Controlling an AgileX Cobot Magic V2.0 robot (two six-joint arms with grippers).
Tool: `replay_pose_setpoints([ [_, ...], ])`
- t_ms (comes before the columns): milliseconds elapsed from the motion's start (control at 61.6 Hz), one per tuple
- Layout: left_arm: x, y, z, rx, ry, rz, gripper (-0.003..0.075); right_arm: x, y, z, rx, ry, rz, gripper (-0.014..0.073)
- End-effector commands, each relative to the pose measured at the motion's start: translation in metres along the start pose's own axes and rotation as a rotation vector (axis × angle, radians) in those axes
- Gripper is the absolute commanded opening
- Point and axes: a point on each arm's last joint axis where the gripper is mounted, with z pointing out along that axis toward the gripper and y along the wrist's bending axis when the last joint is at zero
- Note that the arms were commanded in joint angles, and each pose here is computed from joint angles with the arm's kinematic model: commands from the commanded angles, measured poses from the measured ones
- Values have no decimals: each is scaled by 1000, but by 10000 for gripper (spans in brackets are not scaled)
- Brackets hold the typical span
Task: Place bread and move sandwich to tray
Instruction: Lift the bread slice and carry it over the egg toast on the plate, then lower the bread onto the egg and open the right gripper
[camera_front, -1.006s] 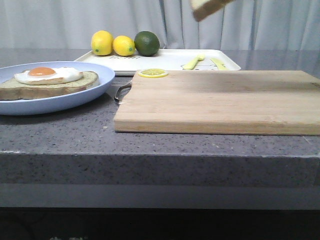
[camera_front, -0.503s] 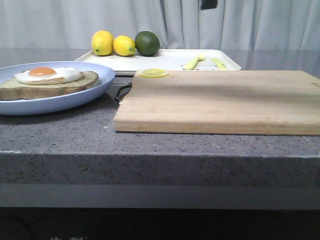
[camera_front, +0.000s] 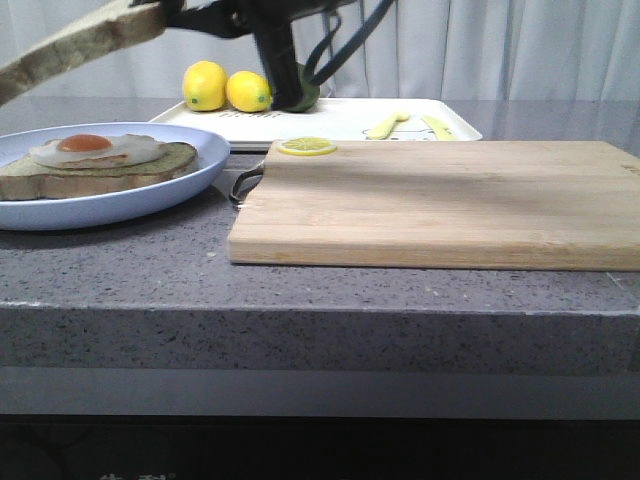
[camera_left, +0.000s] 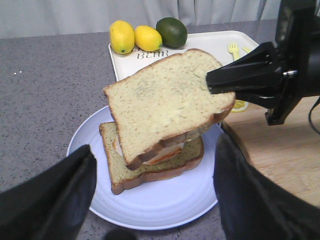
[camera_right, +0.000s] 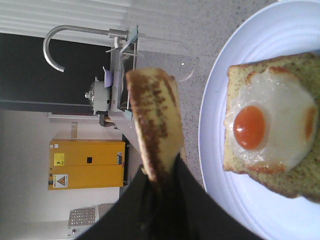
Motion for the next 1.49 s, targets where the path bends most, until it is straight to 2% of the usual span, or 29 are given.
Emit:
replay_pose_setpoints([
  [0, -16, -2, -2, 15, -100, 5, 491, -5, 37, 0, -153, -37, 98, 32],
  [179, -16, -2, -2, 15, -100, 5, 491, -11, 29, 17, -136, -48, 116, 33],
  [390, -16, -2, -2, 15, -100, 5, 491, -11, 26, 18, -121, -51, 108, 48],
  [747, -16, -2, -2, 15, -100, 5, 491, -9, 21, 17, -73, -12, 13, 320],
  [925, -16, -2, -2, 15, -100, 5, 491, -19, 19, 4, -67, 39, -59, 355],
  [1136, -16, -2, -2, 15, -100, 5, 491, -29, 28, -25, -8, 74, -242, 355],
  [1250, -16, -2, -2, 15, -100, 5, 491, -28, 45, -47, 24, 93, -376, 355],
  [1477, -16, -2, -2, 19, -99, -3, 491, -6, 93, -108, 207, 82, -815, 354],
])
